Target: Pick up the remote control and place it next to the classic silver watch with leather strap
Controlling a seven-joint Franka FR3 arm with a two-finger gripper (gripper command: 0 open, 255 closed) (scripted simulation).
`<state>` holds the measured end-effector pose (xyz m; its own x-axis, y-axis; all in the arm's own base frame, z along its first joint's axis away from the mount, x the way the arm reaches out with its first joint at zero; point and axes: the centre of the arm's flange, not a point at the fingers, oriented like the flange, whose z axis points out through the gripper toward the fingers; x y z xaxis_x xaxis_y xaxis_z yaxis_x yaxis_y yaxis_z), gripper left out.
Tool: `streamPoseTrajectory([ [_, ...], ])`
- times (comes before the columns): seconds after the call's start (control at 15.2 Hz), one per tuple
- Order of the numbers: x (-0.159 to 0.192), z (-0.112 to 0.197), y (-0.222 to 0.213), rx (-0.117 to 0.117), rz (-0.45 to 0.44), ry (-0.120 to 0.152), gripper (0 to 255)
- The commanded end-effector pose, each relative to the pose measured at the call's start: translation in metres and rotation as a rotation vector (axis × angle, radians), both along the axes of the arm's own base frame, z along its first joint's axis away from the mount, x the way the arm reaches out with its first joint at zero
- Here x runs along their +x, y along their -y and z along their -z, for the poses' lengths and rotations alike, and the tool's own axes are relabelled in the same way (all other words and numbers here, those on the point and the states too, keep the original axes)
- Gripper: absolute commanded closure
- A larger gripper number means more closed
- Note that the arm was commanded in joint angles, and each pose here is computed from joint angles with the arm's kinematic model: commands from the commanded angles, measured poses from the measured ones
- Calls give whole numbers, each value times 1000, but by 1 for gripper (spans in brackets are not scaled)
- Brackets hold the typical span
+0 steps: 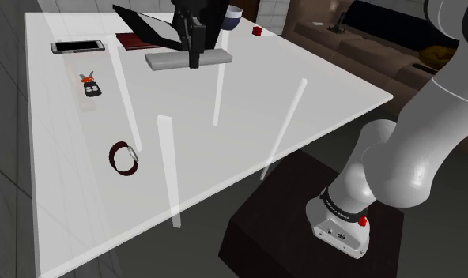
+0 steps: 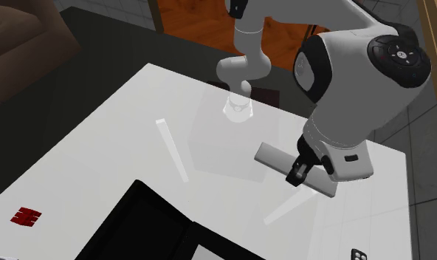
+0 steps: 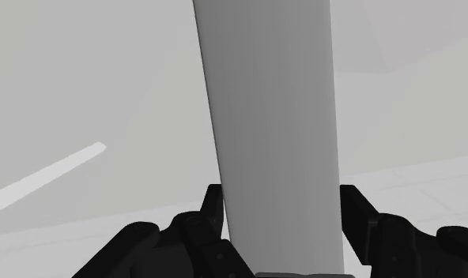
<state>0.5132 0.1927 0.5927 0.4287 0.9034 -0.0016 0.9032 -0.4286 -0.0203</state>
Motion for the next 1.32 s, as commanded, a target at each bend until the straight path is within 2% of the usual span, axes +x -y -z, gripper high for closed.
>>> streamPoseTrajectory([
  [0.0, -5, -1, -24, 0, 2, 0, 255],
  [0.46, -30, -1, -113, 0, 2, 0, 255],
  [1.25, -32, 57, -117, 0, 2, 0, 255],
])
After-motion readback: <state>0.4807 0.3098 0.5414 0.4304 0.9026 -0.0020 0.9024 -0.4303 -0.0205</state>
